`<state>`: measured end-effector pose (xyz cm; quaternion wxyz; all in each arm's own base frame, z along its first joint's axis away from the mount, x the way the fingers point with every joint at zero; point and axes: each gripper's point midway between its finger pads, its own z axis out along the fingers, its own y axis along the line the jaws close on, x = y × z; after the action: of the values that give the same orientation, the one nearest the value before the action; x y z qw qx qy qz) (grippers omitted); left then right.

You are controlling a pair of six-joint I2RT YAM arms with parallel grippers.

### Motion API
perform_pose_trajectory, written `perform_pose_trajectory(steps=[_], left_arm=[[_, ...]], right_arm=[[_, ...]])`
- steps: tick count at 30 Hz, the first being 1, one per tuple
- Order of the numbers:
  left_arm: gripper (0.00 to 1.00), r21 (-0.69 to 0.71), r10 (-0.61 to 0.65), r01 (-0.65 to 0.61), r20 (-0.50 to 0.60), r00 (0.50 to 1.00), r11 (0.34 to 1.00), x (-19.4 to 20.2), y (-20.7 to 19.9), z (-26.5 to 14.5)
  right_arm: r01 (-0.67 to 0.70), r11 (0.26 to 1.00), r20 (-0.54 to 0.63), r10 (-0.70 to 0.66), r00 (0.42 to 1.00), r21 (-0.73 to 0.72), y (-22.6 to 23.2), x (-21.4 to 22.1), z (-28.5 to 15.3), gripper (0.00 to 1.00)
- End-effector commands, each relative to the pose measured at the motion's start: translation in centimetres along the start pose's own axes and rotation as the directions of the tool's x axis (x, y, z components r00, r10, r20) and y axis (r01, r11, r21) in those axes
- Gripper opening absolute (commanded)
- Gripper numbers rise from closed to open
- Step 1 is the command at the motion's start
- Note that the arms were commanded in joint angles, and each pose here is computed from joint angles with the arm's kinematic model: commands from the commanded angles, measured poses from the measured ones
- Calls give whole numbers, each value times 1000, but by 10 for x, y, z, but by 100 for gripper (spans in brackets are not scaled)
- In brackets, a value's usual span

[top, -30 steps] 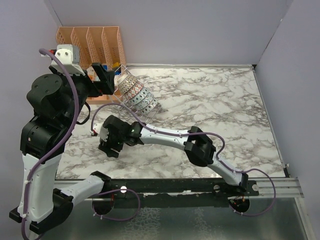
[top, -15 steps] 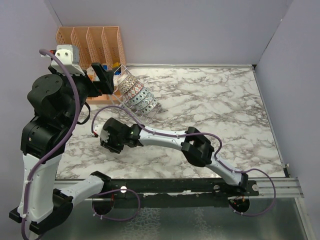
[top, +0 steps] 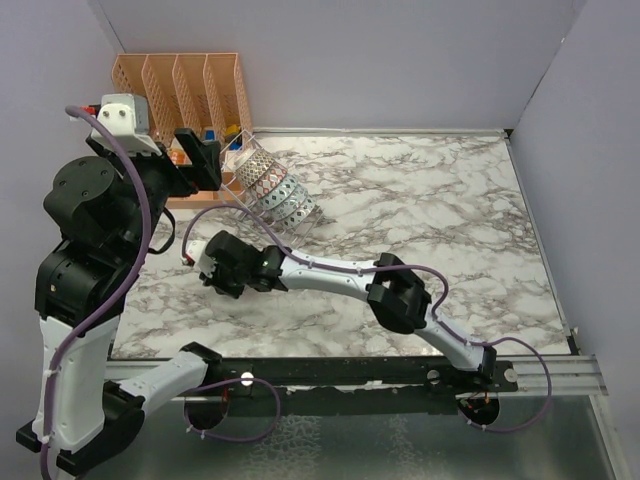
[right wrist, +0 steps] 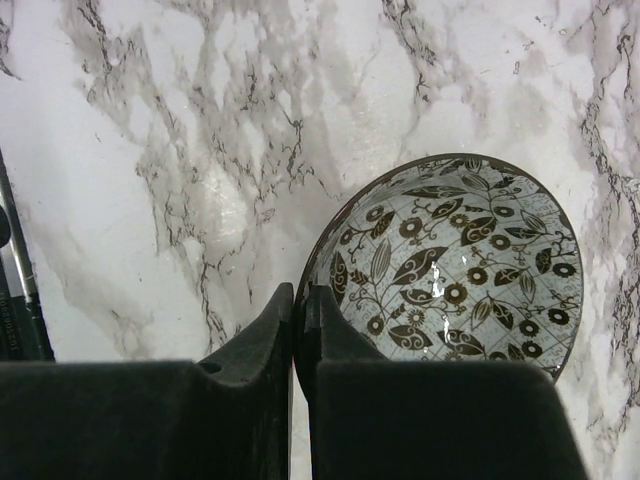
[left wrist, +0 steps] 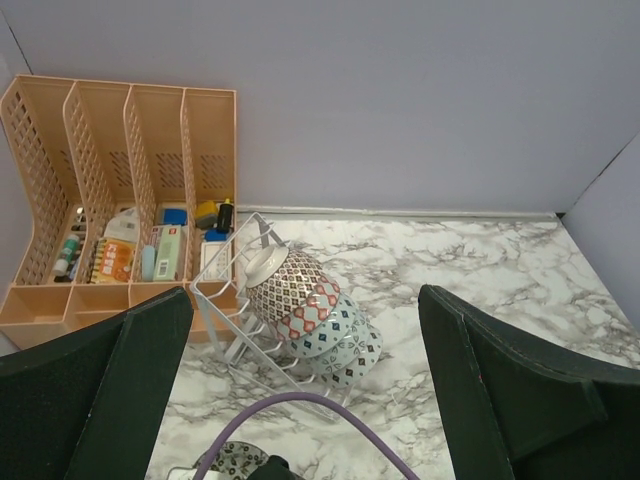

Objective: Load the bowls into the dish rack

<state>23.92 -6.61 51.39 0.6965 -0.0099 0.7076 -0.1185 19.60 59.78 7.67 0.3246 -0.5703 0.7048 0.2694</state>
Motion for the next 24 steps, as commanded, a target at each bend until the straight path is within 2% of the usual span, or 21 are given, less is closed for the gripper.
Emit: perform_pose_trajectory(steps=[1,5,7,13,18,21,24], left_arm=[[99,-18,-1,2,63,998,1000,-17,4,-6],[99,-18,-6,7,75,997,1000,-21,5,-9],[99,-17,-6,7,85,996,1000,-26,5,-11],[99,-17,1,1,117,993,1000,-40,5,-16],[99,-6,-4,5,132,991,1000,-45,3,-18],[99,-6,-6,7,138,990,1000,-47,3,-18],[99,-1,-6,6,143,990,1000,-49,3,-19]], right_arm=[[-107,993,62,110,992,-51,9,-29,-25,1],[-216,966,147,237,960,-145,17,-65,-52,1],[-287,938,190,323,927,-192,5,-81,-70,1],[-418,817,286,543,790,-397,-11,-135,-128,1],[-433,699,308,670,675,-569,-22,-172,-178,1],[-411,654,336,713,616,-635,-33,-194,-208,1],[-397,604,362,765,533,-691,-53,-213,-236,1]])
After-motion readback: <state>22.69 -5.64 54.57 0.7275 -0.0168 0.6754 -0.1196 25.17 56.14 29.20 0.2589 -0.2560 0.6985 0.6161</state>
